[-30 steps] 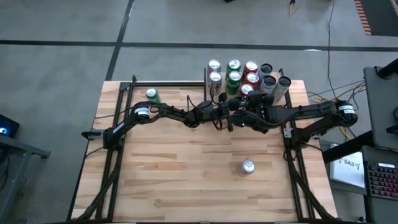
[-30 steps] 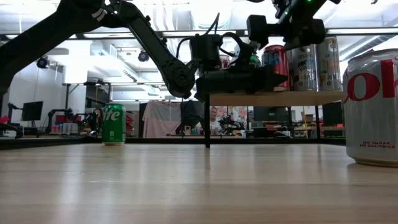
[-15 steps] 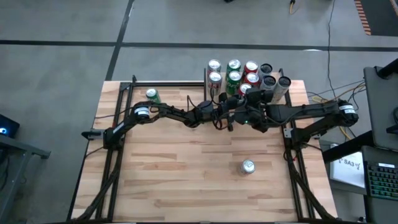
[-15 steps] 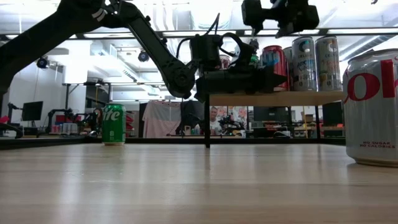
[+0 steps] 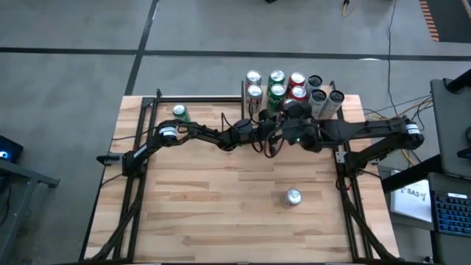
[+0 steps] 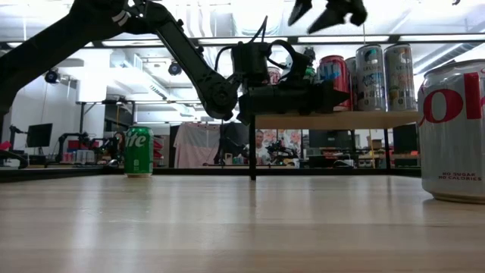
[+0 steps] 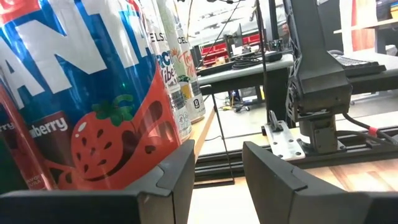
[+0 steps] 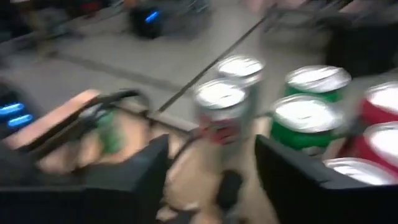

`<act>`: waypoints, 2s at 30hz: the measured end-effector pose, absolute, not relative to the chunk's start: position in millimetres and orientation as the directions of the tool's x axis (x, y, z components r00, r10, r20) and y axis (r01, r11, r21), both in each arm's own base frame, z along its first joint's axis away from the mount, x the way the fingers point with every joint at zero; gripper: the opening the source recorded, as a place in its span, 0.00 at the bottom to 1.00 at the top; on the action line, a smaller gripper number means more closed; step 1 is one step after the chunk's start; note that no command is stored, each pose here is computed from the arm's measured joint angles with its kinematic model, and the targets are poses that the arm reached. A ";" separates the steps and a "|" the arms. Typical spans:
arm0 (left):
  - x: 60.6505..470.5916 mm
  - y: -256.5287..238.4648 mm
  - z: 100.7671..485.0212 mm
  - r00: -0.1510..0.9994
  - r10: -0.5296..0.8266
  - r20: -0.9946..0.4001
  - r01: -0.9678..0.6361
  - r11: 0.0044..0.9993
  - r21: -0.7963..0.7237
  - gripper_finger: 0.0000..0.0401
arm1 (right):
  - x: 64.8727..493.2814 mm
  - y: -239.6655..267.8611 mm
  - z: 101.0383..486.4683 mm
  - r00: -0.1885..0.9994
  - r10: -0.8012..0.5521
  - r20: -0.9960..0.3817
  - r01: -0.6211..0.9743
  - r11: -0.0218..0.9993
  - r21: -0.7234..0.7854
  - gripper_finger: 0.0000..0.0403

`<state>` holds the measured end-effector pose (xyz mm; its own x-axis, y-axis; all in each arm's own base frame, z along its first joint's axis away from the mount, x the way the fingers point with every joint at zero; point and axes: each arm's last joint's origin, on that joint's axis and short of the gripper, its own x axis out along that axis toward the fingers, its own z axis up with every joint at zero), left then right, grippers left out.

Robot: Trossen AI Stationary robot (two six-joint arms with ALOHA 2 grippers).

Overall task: Place canned beverage on shelf
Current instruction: Put the orange soda can on the shelf aligned in front of the other orange soda can

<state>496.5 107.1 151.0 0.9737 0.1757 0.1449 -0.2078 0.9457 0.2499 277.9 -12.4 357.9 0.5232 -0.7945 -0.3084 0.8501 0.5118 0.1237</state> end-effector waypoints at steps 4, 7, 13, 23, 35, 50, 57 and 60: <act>496.5 107.1 150.9 0.974 0.176 0.145 -0.208 0.946 0.250 0.30 | 278.1 -16.6 372.6 0.596 -0.706 -0.383 0.798 0.575 0.182 0.19; 496.5 107.1 150.9 0.974 0.176 0.145 -0.208 0.946 0.249 0.30 | 273.3 -20.1 378.6 0.550 -0.696 -0.461 0.822 0.549 0.151 0.06; 496.4 107.1 150.9 0.974 0.176 0.145 -0.208 0.946 0.249 0.30 | 267.8 -25.4 382.1 0.396 -0.696 -0.600 0.897 0.433 0.090 0.02; 496.4 107.1 150.9 0.974 0.176 0.145 -0.208 0.945 0.252 0.30 | 278.2 -37.0 380.0 0.303 -0.661 -0.686 0.920 0.392 0.029 0.02; 496.4 107.1 150.8 0.974 0.175 0.145 -0.208 0.945 0.252 0.30 | 279.4 -55.2 374.4 0.228 -0.662 -0.714 0.931 0.362 -0.039 0.02; 496.4 107.1 150.8 0.974 0.175 0.145 -0.207 0.945 0.252 0.30 | 291.8 -59.0 361.9 0.193 -0.662 -0.724 0.924 0.371 -0.093 0.02; 496.4 107.1 150.9 0.974 0.175 0.145 -0.207 0.946 0.248 0.30 | 290.7 -58.8 361.4 0.183 -0.660 -0.728 0.926 0.365 -0.099 0.02; 496.4 107.1 150.9 0.974 0.175 0.145 -0.207 0.947 0.246 0.30 | 288.9 -58.6 360.7 0.168 -0.658 -0.734 0.926 0.360 -0.112 0.02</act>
<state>496.4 107.1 150.9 0.9739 0.1750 0.1449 -0.2067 0.9470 0.2459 288.9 -58.6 360.7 0.1675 -0.6585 -0.7337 0.9263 0.3600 -0.1115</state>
